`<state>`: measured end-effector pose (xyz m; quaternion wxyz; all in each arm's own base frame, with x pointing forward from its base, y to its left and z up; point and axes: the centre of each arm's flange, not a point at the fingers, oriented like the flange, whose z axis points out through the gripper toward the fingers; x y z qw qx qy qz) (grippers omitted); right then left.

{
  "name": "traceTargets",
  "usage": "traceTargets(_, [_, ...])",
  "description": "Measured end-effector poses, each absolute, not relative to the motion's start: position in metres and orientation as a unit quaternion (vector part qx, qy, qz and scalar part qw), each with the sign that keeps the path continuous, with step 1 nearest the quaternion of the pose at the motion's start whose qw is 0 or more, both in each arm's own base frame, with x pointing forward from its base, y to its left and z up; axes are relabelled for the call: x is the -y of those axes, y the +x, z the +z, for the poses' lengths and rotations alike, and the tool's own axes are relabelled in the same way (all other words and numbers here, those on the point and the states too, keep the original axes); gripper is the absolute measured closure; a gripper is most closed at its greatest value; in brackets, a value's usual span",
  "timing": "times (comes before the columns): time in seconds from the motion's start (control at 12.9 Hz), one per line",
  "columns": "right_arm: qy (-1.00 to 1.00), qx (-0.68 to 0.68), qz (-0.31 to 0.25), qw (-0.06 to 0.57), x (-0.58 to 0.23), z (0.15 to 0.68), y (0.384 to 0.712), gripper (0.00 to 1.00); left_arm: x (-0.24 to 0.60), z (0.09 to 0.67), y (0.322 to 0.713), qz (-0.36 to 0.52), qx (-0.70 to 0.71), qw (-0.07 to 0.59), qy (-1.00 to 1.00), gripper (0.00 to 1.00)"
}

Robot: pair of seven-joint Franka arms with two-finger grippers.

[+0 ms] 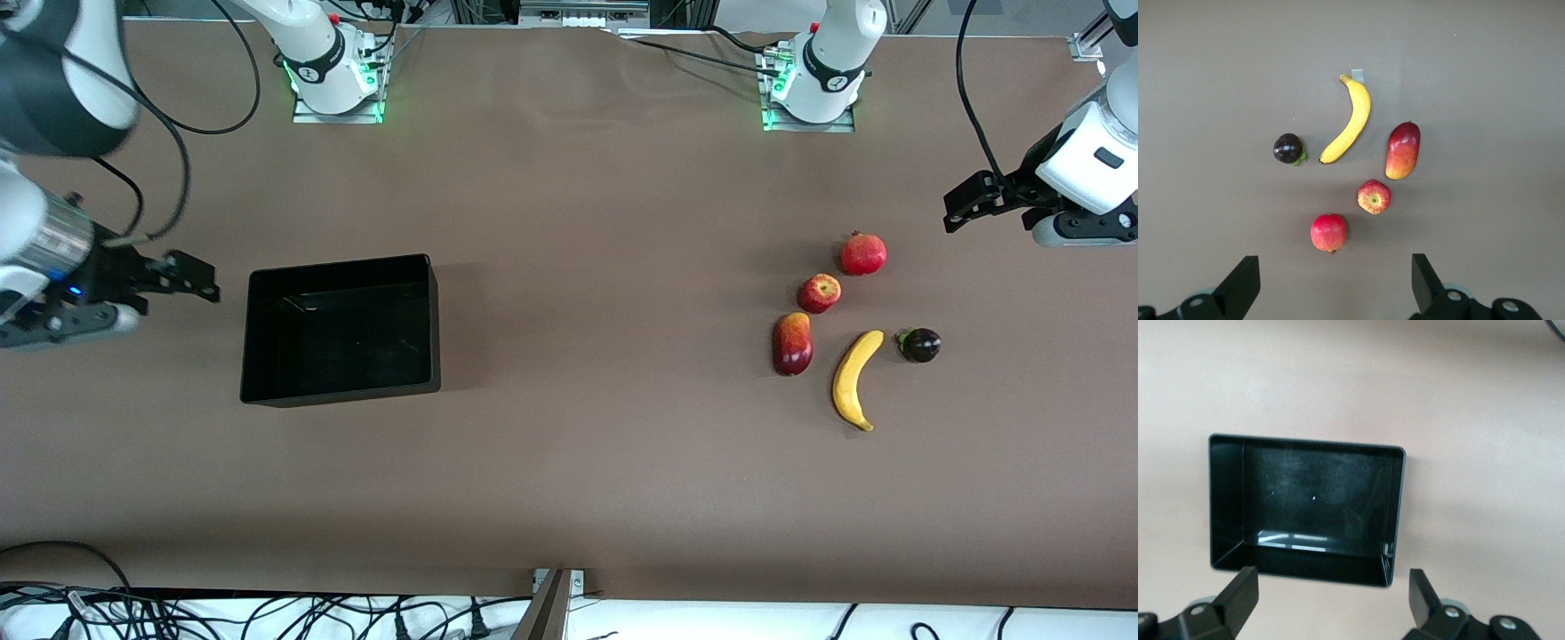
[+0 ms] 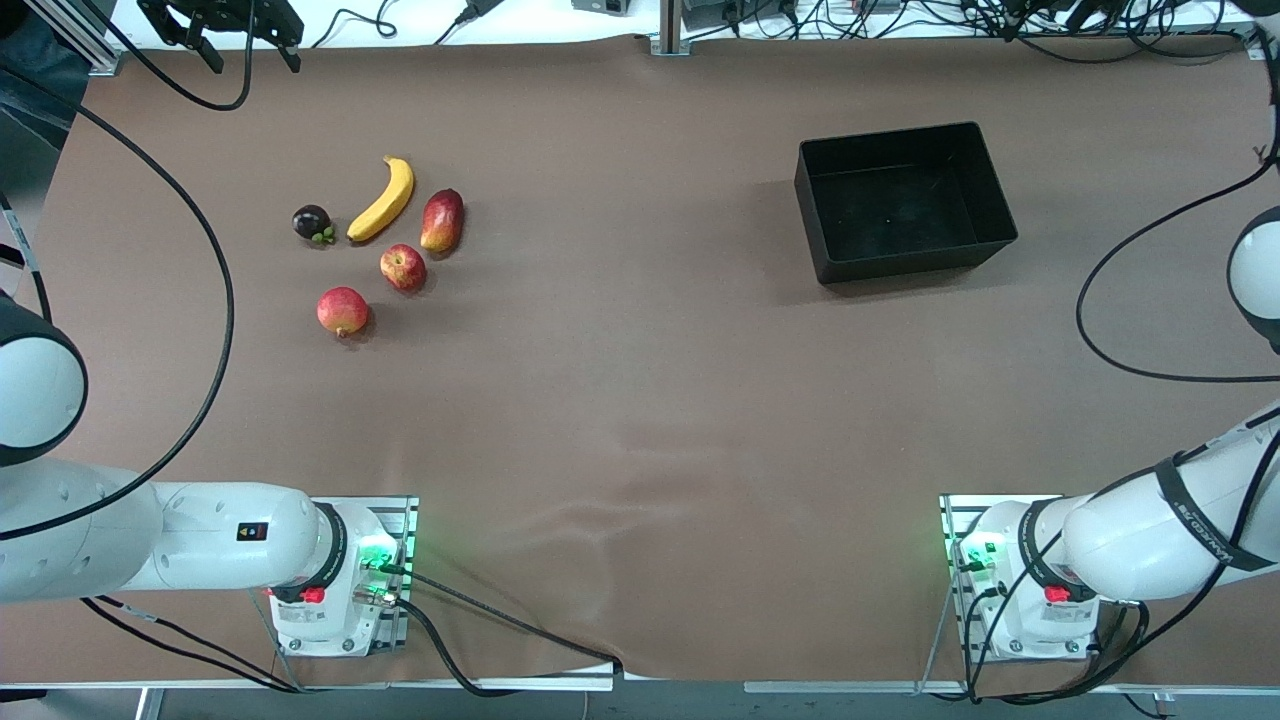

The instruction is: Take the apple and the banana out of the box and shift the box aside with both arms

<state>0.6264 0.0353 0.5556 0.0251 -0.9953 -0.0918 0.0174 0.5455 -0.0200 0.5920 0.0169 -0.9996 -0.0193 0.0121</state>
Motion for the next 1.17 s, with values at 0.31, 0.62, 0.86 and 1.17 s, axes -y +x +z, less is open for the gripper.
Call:
traceTargets(0.31, [-0.995, 0.093, 0.031, 0.037, -0.028, 0.585, 0.588, 0.0, 0.02, 0.592, 0.545, 0.012, 0.019, 0.017, -1.0, 0.0])
traceTargets(0.62, [-0.995, 0.092, 0.005, 0.043, -0.016, 0.591, 0.549, 0.0, 0.02, 0.591, 0.545, 0.016, 0.019, 0.017, -1.0, 0.0])
traceTargets(0.86, [-0.994, 0.103, 0.002, 0.041, -0.028, 0.592, 0.548, 0.0, 0.02, 0.591, 0.544, 0.018, 0.019, 0.017, -1.0, 0.0])
traceTargets(1.17, [-0.994, 0.105, 0.002, 0.037, -0.031, 0.589, 0.55, 0.0, 0.02, 0.591, 0.544, 0.018, 0.019, 0.017, -0.999, 0.0])
